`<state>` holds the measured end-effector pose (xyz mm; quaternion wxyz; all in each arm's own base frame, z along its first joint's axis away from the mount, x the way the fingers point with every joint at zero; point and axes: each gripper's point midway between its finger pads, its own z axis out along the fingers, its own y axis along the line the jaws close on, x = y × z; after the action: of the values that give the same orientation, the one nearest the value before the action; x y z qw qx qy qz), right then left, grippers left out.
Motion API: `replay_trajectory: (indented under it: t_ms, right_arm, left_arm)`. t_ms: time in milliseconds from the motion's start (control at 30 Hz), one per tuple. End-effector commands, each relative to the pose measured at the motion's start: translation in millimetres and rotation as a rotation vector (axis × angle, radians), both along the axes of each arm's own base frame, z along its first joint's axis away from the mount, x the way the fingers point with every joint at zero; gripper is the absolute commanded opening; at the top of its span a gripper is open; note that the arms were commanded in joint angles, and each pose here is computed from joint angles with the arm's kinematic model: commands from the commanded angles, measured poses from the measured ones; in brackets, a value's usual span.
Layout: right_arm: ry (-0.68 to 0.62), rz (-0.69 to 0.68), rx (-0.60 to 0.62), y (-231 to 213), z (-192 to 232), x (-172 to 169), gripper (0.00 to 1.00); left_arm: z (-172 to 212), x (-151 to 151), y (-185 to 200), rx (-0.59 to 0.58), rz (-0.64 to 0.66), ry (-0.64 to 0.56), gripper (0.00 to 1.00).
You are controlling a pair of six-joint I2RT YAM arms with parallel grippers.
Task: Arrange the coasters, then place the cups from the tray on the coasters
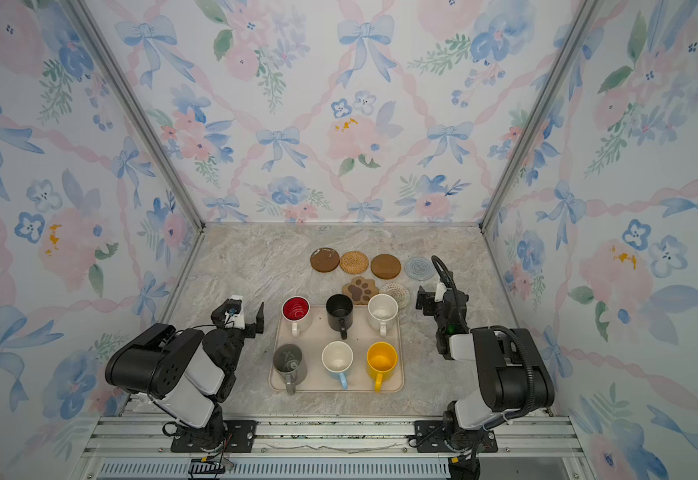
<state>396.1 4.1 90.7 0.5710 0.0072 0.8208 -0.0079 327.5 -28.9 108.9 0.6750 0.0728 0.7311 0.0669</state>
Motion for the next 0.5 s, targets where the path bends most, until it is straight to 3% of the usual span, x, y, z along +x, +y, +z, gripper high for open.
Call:
replay_trajectory:
  t_ms: [0,467]
  right_arm:
    - [-0.018,0.001,-0.023,1.2,6.4,3.9,0.97]
    - [-0.017,0.01,-0.005,0.1,6.2,4.2,0.97]
  left_arm:
    - [23.5,-0.8,0.2,-0.009,-0.006,-0.094,0.98]
    - [25.1,10.8,22.9,-0.04,0.14,-0.094,0.98]
